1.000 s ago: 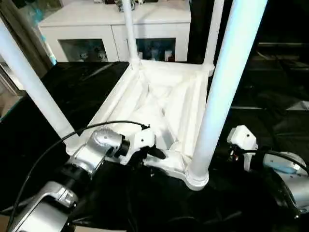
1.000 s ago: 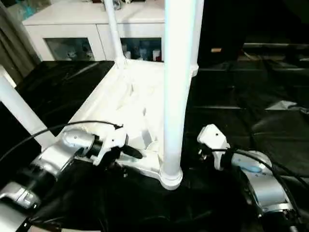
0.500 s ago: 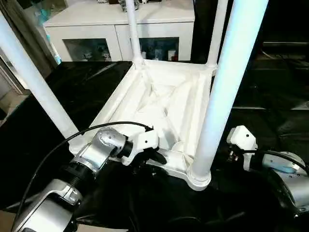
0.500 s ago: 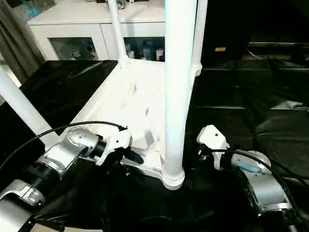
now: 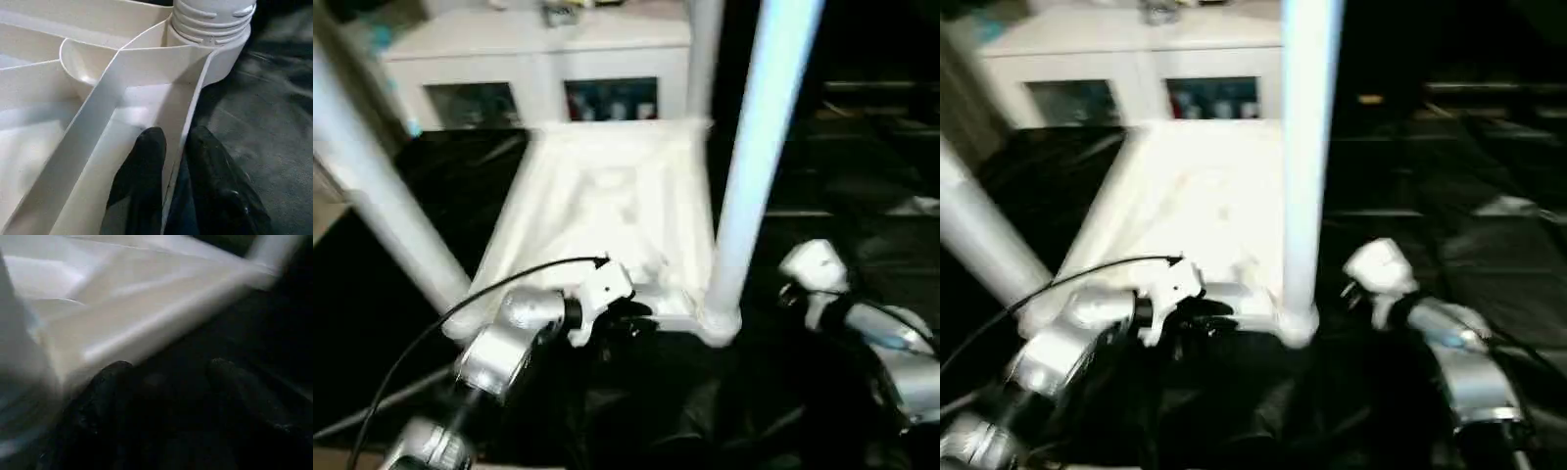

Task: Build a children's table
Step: Rotate table base

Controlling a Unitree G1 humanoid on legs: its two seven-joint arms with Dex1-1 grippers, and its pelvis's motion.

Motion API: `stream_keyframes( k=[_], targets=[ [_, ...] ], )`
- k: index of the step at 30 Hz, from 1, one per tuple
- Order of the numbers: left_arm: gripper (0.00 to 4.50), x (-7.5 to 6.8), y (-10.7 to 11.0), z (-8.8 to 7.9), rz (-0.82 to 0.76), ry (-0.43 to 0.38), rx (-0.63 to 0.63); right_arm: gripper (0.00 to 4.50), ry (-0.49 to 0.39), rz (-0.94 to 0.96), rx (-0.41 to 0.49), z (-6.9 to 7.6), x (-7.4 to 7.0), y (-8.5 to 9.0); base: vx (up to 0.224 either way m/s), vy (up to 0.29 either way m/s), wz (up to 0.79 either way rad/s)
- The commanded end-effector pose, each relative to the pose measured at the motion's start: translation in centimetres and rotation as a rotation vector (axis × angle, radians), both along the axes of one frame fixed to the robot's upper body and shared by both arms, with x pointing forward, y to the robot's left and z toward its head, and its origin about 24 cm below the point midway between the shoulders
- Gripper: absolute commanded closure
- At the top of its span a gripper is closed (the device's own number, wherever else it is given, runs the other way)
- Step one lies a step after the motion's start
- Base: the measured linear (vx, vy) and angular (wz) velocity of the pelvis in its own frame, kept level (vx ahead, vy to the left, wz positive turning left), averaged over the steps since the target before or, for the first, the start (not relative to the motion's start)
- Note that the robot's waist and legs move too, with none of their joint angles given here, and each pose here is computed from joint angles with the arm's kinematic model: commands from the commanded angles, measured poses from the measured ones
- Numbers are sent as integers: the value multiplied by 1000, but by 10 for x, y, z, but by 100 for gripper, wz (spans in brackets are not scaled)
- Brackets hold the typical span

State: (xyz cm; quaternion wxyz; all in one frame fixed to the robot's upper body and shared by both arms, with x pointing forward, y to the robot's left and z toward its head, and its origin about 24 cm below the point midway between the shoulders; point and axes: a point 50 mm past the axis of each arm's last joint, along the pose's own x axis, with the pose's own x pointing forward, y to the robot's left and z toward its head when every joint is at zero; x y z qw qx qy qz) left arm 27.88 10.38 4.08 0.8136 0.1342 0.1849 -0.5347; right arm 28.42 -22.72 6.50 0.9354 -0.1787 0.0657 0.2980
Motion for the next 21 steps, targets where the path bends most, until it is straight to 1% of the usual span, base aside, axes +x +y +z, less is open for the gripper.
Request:
stream_keyframes(
  k=[1, 2, 3, 4, 5, 6, 8, 10, 11, 14, 18, 21],
  targets=[
    [385, 1, 23, -5, 159, 27, 56, 165, -27, -12, 30, 6, 5, 3, 0, 0, 0],
    [390, -8, 21, -6, 177, 41, 67, 165, -29, -26, 35, 5, 7, 4, 0, 0, 0],
    [395, -10, 20, -6, 179, 43, 70, 165, -29, -27, 34, 4, 7, 5, 0, 0, 0],
    [400, -16, 18, -7, 183, 49, 79, 165, -29, -31, 33, 3, 8, 7, 0, 0, 0],
    [410, -20, 16, -7, 183, 49, 83, 165, -29, -32, 32, 3, 9, 7, 0, 0, 0],
    [410, -22, 13, -6, 183, 44, 65, 165, -26, -28, 31, 2, 10, 9, 0, 0, 0],
    [426, -23, 10, -5, 183, 39, 48, 165, -23, -24, 30, 1, 10, 10, 0, 0, 0],
    [428, -22, 2, 4, 133, -35, -24, 165, -16, 4, 38, 1, 13, 17, 0, 0, 0],
    [429, -22, 1, 7, 110, -53, -41, 165, -15, 11, 39, 1, 14, 19, 0, 0, 0],
    [431, -21, -1, 9, 88, -39, -54, 165, -14, 29, 34, 1, 16, 23, 0, 0, 0],
    [438, -20, -1, 9, 35, -45, -27, 165, -14, 41, 39, 2, 16, 26, 0, 0, 0],
    [438, -21, -2, 8, -33, -54, -6, 165, -12, 47, 28, 2, 16, 25, 0, 0, 0]
  ],
)
